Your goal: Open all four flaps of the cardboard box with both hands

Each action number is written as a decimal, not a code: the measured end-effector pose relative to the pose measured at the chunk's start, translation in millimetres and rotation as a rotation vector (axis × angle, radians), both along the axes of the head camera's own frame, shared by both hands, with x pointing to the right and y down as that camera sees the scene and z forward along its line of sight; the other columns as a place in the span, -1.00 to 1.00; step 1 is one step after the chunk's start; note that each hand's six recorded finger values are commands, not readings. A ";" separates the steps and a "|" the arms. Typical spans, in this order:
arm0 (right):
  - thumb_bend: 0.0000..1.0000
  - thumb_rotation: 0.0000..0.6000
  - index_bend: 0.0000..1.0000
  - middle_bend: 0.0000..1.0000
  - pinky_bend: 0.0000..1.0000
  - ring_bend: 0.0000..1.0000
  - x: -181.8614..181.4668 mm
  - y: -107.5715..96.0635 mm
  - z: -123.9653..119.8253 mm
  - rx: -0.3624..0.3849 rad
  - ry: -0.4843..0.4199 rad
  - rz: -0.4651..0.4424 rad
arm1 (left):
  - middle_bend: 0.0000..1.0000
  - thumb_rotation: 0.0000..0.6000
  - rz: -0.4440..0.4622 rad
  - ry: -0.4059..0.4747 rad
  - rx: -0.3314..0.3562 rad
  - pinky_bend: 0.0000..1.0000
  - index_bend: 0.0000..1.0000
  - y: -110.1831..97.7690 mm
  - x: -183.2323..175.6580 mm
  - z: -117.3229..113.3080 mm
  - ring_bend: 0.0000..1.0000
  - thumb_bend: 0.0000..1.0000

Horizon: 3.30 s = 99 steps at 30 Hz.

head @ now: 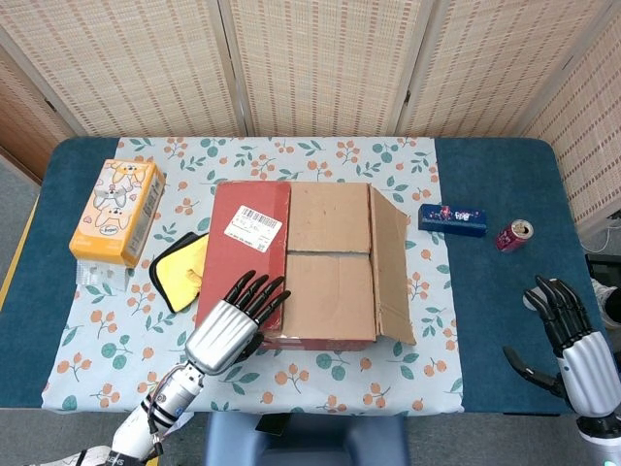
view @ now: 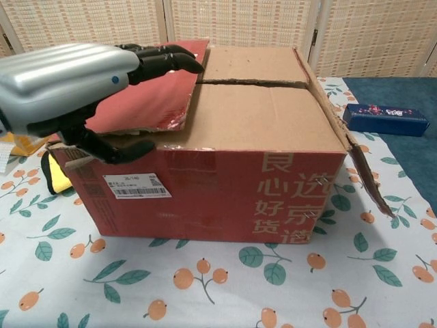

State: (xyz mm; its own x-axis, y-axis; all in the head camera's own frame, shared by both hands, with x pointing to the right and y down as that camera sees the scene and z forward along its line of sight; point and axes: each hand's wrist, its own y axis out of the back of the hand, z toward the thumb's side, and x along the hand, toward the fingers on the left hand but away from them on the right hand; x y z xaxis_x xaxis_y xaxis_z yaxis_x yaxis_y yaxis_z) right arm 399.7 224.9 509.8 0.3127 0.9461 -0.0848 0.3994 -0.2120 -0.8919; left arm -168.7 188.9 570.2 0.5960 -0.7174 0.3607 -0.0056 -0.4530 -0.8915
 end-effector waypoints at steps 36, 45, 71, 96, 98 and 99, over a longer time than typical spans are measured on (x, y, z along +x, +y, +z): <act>-0.30 1.00 -1.00 -1.00 -1.00 -1.00 7.2 -2.5 2.7 -0.029 0.003 0.019 | -1.00 1.00 -0.122 -0.008 0.269 -1.00 -1.00 -29.5 -15.0 -40.7 -1.00 -0.09; -0.30 1.00 -1.00 -1.00 -1.00 -1.00 7.9 -1.8 3.8 -0.039 0.011 0.024 | -1.00 1.00 -0.167 -0.086 0.370 -1.00 -1.00 -38.5 -35.0 -57.4 -1.00 -0.09; -0.30 1.00 -1.00 -1.00 -1.00 -1.00 -10.5 5.8 12.8 -0.052 0.041 -0.026 | -1.00 1.00 -0.410 -0.214 0.268 -1.00 -1.00 -35.9 -174.6 -44.0 -1.00 -0.09; -0.30 1.00 -1.00 -1.00 -1.00 -1.00 -169.4 -111.6 31.1 -0.159 0.324 -0.305 | -1.00 1.00 -0.387 -0.087 0.101 -1.00 -1.00 46.5 -237.3 -40.1 -1.00 -0.10; -0.30 1.00 -1.00 -1.00 -1.00 -1.00 -180.9 -121.0 35.4 -0.174 0.354 -0.327 | -1.00 1.00 -0.402 -0.065 0.105 -1.00 -1.00 46.7 -240.7 -41.4 -1.00 -0.10; -0.30 1.00 -1.00 -1.00 -1.00 -1.00 -186.3 -125.1 37.0 -0.174 0.364 -0.337 | -1.00 1.00 -0.409 -0.057 0.110 -1.00 -1.00 47.1 -243.9 -41.6 -1.00 -0.10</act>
